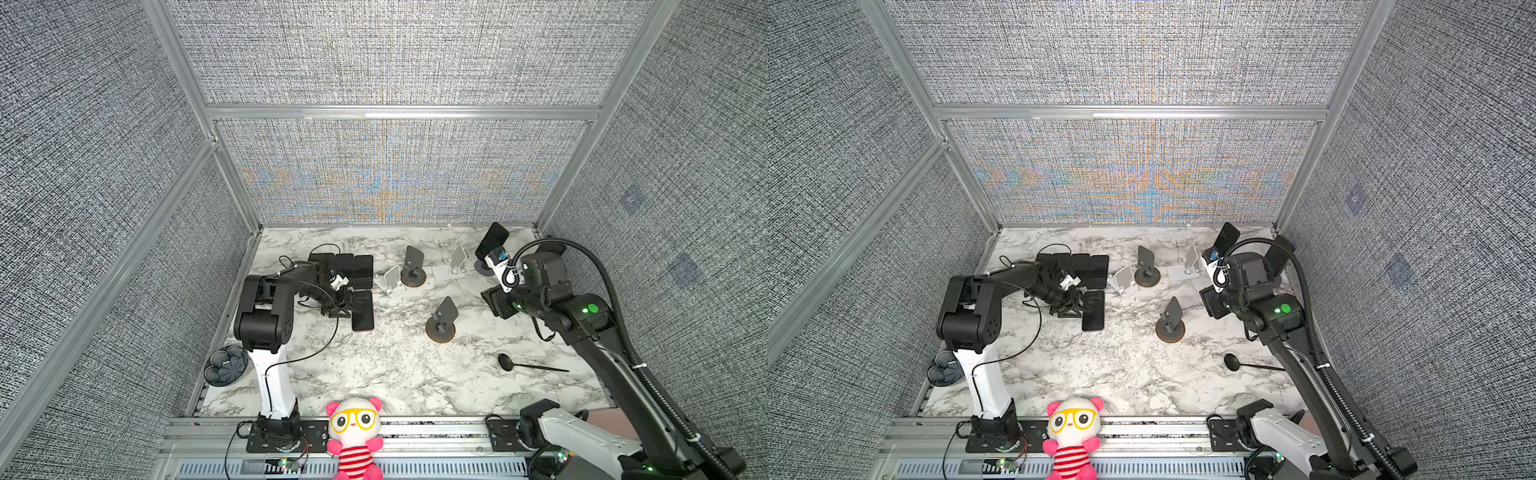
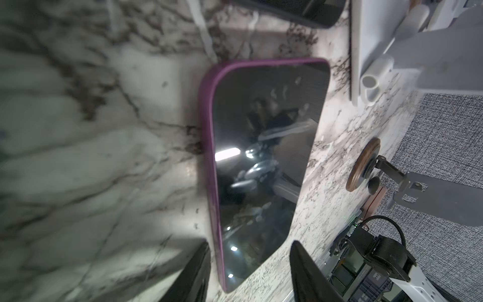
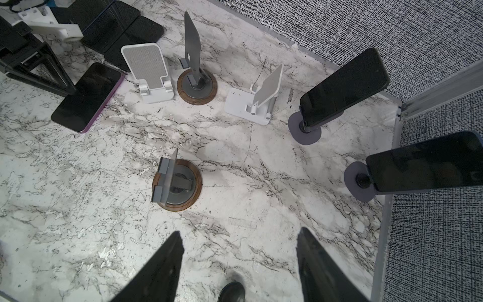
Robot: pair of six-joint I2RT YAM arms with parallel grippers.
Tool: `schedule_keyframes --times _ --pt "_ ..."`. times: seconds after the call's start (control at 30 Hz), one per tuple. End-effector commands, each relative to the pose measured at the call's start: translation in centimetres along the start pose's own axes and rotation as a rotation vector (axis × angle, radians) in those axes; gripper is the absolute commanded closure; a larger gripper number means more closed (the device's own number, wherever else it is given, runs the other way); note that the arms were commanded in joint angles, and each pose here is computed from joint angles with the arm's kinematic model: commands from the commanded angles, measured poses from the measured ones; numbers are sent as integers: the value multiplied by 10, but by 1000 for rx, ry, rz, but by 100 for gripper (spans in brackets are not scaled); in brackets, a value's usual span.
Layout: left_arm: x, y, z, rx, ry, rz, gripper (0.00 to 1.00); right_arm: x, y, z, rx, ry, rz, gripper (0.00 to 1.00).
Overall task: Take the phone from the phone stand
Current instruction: 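Lay the purple-edged phone flat below the black phones and open left gripper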
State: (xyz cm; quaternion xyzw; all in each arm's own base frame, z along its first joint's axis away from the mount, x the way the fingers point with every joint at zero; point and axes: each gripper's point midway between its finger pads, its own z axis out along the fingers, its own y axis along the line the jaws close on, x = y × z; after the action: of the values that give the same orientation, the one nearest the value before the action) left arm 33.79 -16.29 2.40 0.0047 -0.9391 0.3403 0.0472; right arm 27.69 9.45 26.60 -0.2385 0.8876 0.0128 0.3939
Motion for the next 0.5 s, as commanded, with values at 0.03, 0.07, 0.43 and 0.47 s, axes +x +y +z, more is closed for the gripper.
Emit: schedule_keyframes --times 0.03,0.07,0.43,0.47 --pt "0 39 -2 -208 -1 -10 48 4 1 0 -3 13 4 35" --pt "0 38 -2 -207 0 -10 48 4 1 0 -1 14 5 35" --pt "-4 25 -27 -241 -62 39 48 2 -8 -6 40 15 43 35" --pt "-4 22 -32 -246 -67 48 48 2 -8 -7 43 18 49 35"
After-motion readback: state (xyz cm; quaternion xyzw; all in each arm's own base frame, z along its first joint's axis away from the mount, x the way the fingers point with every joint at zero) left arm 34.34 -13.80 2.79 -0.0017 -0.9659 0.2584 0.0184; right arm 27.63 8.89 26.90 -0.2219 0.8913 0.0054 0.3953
